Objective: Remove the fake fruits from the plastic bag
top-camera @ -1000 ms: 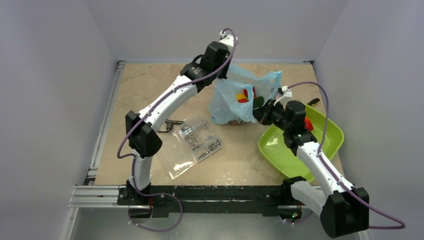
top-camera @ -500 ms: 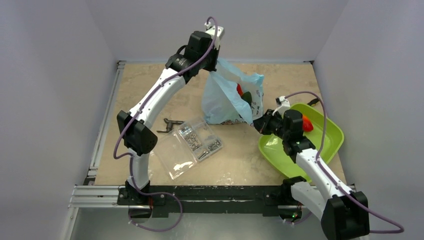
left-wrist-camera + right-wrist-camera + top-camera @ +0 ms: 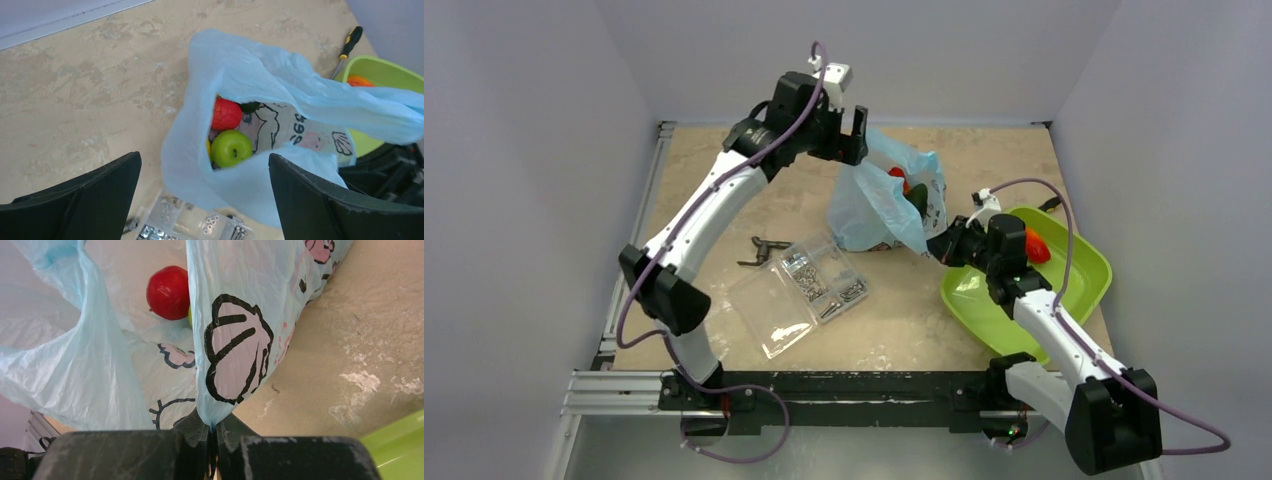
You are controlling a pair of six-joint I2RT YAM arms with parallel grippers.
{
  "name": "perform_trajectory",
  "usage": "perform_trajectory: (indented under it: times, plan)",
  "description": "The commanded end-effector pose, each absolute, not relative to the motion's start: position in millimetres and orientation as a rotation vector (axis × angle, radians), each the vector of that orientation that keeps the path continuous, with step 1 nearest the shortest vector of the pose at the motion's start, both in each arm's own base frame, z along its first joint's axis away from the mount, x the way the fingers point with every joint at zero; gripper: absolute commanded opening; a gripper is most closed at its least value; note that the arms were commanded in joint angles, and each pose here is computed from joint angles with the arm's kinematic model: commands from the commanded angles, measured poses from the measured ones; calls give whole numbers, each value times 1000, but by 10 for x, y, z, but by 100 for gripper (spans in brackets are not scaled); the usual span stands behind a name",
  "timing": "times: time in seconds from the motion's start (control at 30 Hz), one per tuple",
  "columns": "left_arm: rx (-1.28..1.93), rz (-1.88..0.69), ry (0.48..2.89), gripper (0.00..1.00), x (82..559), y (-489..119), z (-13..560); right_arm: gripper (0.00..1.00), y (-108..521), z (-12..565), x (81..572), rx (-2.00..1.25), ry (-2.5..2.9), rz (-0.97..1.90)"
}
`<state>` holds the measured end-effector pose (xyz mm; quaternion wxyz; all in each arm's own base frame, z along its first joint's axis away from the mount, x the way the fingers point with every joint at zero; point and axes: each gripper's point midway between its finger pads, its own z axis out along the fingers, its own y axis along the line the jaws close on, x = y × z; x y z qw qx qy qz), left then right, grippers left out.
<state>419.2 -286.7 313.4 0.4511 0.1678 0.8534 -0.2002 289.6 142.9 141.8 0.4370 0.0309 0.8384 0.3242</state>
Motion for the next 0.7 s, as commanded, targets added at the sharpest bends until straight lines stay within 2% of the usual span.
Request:
perform_trajectory:
  times: [0.0, 0.1, 0.27, 0.47, 0.6, 0.67]
  plan:
    - [236, -632, 1956, 100, 3801, -2635, 3845, 0, 1520, 1741, 2990, 7, 2004, 838]
    - [114, -732, 1934, 100, 3607, -2574, 3804, 0, 1543, 1760, 2991, -1, 1999, 847]
    - [21, -1001, 1916, 100, 3328, -2854, 3618, 0, 1578, 1767, 2992, -11, 2000, 859]
    - [28, -967, 2021, 100, 3268, -3288, 3207, 0, 1605, 1805, 2965, -20, 1992, 867]
    - [-29, -833, 2120, 96, 3344, -3395, 2883, 0, 1617, 1844, 2944, -11, 1984, 872]
    - [-50, -763, 2156, 91, 3407, -3409, 2690, 0, 1643, 1870, 2934, -10, 1977, 882]
